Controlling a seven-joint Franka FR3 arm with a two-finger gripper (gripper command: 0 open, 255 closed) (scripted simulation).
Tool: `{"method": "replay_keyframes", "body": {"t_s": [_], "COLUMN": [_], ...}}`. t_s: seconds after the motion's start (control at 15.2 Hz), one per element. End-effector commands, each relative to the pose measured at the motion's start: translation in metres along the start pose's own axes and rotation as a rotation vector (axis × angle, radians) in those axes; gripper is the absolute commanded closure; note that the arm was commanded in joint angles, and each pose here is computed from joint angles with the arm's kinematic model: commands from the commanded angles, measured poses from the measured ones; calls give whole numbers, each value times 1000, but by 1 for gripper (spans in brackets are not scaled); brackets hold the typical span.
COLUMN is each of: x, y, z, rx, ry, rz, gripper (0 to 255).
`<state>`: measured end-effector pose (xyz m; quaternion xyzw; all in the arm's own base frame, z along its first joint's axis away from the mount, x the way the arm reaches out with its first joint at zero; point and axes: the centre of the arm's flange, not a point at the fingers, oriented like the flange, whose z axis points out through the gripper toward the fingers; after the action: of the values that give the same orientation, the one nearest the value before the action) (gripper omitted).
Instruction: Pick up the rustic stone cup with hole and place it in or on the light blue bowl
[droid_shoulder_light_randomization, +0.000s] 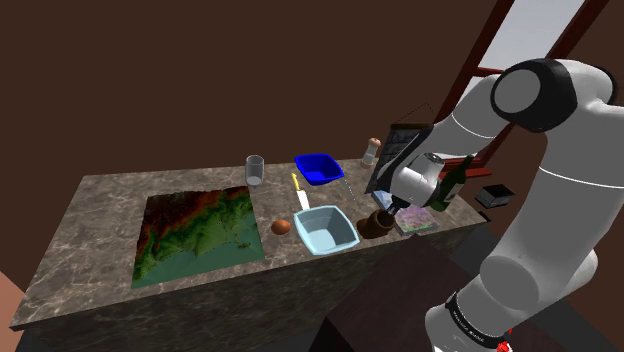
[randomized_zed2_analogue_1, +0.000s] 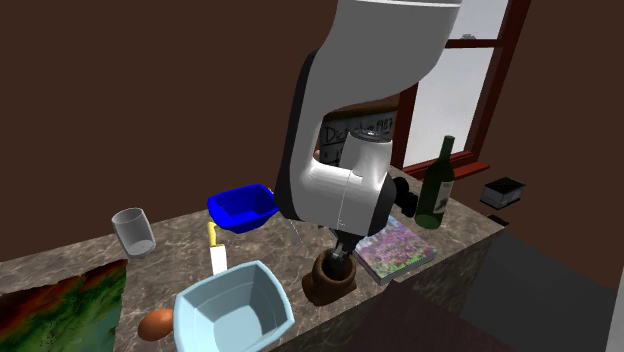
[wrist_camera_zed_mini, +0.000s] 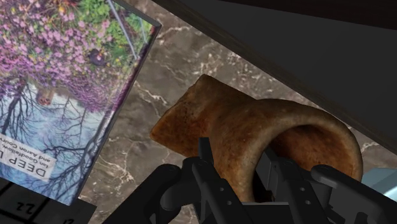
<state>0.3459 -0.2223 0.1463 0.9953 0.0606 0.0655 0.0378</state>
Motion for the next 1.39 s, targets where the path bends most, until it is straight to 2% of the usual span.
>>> {"method": "replay_keyframes", "body": {"t_s": [0.0, 1.32], "x": [0, 12], "y": [0, 8], "z": [0, -99], "rx": [0, 0], "ry": [0, 0], "rz": [0, 0], "gripper": [255, 255]}}
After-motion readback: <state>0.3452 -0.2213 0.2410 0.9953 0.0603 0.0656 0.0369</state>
